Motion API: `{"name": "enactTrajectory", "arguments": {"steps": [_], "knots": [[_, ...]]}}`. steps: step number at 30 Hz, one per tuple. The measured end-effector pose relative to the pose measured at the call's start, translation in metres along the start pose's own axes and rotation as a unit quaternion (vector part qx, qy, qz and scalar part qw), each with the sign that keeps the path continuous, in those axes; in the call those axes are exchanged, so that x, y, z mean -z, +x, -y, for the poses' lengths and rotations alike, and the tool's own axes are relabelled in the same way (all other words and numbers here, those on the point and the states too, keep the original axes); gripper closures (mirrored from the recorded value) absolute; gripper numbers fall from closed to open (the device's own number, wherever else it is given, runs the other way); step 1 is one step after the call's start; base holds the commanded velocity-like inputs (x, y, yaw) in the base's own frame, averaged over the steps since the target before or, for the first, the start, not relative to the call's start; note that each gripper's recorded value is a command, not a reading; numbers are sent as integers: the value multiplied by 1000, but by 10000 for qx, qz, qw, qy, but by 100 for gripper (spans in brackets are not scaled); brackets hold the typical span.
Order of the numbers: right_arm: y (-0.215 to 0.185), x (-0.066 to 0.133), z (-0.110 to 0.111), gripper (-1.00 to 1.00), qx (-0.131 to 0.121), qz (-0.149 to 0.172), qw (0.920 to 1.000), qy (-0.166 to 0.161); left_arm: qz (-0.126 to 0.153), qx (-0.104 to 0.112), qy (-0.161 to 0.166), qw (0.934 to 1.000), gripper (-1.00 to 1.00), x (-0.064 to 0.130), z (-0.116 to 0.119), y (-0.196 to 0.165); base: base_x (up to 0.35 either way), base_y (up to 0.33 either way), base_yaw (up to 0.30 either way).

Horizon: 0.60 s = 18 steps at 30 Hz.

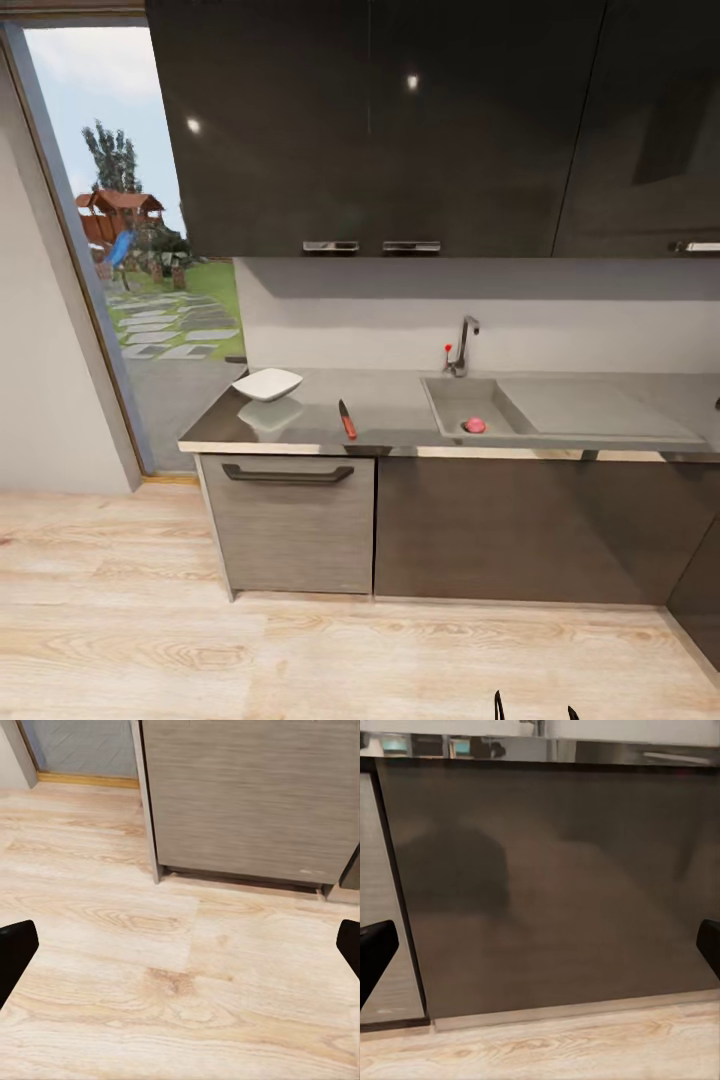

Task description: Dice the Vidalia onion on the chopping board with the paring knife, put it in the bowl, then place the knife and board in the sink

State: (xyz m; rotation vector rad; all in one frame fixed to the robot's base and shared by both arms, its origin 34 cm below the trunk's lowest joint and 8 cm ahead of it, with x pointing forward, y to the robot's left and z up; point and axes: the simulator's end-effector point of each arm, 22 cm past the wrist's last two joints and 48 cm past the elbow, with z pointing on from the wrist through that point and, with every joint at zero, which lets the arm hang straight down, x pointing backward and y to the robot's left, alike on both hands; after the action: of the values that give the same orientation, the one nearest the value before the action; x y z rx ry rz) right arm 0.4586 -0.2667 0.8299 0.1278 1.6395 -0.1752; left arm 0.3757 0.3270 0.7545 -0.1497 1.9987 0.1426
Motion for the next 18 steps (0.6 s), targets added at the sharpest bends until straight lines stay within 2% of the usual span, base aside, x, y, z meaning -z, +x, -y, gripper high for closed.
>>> {"name": "enactTrajectory", "arguments": {"steps": [18], "knots": [[-21,5,1,-100,0,-3,10000,0,-1,0,0,10000,-100,12,-1,-18,0,0,0]]}}
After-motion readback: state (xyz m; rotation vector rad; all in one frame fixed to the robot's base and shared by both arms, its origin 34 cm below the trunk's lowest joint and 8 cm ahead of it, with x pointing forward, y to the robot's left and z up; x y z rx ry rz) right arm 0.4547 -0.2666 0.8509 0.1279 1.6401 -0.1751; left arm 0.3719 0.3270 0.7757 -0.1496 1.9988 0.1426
